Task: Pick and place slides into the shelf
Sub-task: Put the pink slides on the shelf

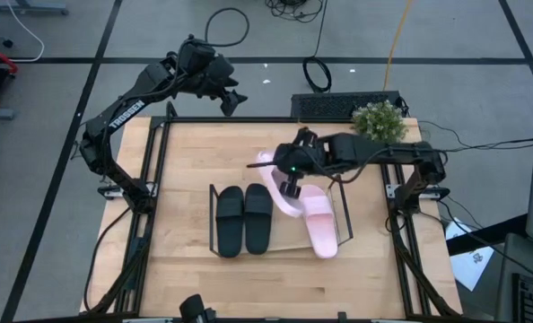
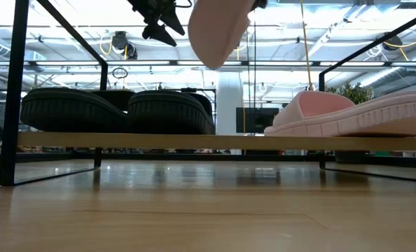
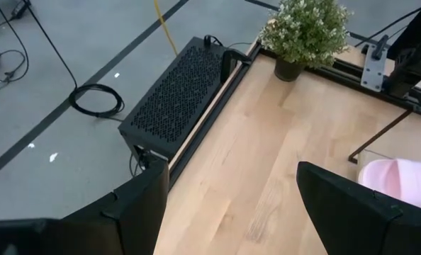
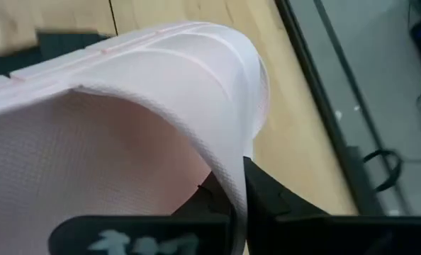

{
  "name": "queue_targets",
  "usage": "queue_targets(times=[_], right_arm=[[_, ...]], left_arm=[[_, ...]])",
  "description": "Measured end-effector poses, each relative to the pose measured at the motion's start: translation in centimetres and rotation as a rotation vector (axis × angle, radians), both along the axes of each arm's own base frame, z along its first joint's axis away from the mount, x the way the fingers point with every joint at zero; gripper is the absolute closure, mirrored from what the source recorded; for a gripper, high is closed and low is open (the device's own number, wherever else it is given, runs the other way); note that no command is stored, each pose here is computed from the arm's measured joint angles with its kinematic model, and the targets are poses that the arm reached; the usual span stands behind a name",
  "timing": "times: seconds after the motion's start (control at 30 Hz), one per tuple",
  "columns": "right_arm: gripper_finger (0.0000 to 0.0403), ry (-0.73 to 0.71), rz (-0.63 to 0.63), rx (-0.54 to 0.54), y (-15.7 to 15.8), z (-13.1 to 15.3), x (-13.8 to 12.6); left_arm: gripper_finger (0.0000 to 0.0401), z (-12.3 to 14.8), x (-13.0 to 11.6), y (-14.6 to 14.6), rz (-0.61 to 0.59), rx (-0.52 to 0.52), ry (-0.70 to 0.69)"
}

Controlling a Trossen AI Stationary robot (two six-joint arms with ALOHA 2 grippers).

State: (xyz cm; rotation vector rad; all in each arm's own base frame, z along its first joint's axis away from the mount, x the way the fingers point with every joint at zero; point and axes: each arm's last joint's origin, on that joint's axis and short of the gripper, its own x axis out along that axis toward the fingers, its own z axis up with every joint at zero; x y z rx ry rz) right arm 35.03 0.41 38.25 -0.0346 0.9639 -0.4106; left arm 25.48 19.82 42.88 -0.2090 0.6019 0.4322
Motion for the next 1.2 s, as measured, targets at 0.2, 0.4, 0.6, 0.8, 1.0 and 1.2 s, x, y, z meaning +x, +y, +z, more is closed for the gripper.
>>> queue_targets(times=[0.2, 0.4, 0.6, 0.8, 1.0, 1.2], right_arm=[[0.0402, -0.044, -0.097, 0.090, 2.0, -0.2, -0.3], [0.0403, 0.073, -0.159, 0.067, 3.9, -2.0, -0.5], [0.0403, 0.236, -0.156, 0.014, 5.0, -5.2, 0.7], [0.0403, 0.371, -0.124, -0.048, 5.2, -8.0, 2.0], [0.0403, 0.439, -0.098, -0.072, 5.8, -9.2, 2.3], [0.0403, 0.390, -0.127, -0.082, 6.3, -9.5, 2.5]], left_arm=[[0.0093, 0.0, 0.0, 0.0, -0.002, -0.004, 0.004], [0.0093, -0.4, -0.3, -0.2, -0.017, -0.021, 0.052], [0.0093, -0.5, -0.3, -0.3, -0.038, -0.011, 0.067], [0.0093, -0.5, -0.3, -0.3, -0.053, 0.004, 0.073], [0.0093, -0.5, -0.3, -0.3, -0.060, 0.011, 0.079], [0.0093, -0.5, -0.3, -0.3, -0.070, 0.022, 0.084]])
